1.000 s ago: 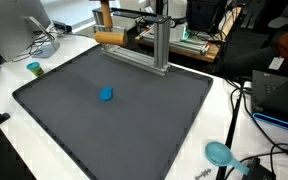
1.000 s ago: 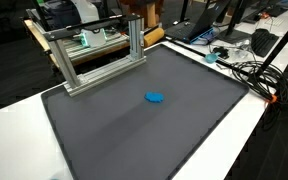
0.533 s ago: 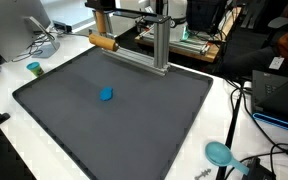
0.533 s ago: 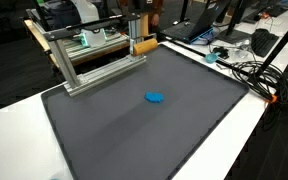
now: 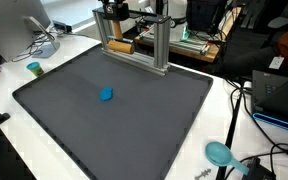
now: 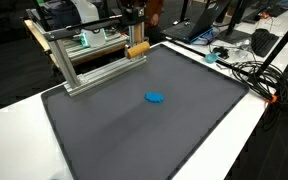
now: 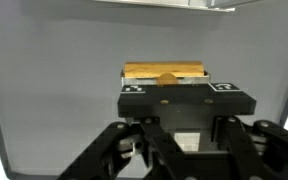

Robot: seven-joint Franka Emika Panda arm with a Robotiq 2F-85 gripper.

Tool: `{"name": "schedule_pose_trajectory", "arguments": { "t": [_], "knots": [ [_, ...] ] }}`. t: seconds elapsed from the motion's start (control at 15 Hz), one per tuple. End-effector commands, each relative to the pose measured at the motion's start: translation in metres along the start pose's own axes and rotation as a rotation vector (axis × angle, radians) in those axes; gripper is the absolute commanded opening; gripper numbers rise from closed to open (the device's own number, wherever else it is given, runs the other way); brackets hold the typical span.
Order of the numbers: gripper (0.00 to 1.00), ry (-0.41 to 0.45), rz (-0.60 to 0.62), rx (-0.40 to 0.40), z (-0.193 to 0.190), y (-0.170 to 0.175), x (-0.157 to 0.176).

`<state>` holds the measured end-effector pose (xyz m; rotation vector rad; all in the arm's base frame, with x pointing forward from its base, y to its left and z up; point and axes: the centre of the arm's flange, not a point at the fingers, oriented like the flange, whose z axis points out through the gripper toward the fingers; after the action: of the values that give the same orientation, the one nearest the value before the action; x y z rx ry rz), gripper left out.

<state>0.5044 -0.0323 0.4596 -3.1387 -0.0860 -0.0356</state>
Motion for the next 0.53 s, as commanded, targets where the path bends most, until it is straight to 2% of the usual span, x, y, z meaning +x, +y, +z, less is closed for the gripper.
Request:
{"name": "schedule_pose_trajectory", "arguments": {
  "t": [0.0, 0.47],
  "knots": [
    [0.23, 0.044, 0.054, -0.030, 0.000, -0.006, -0.045],
    [0.23, 0.073, 0.055, -0.056, -0.012, -0.020, -0.081]
  ]
}}
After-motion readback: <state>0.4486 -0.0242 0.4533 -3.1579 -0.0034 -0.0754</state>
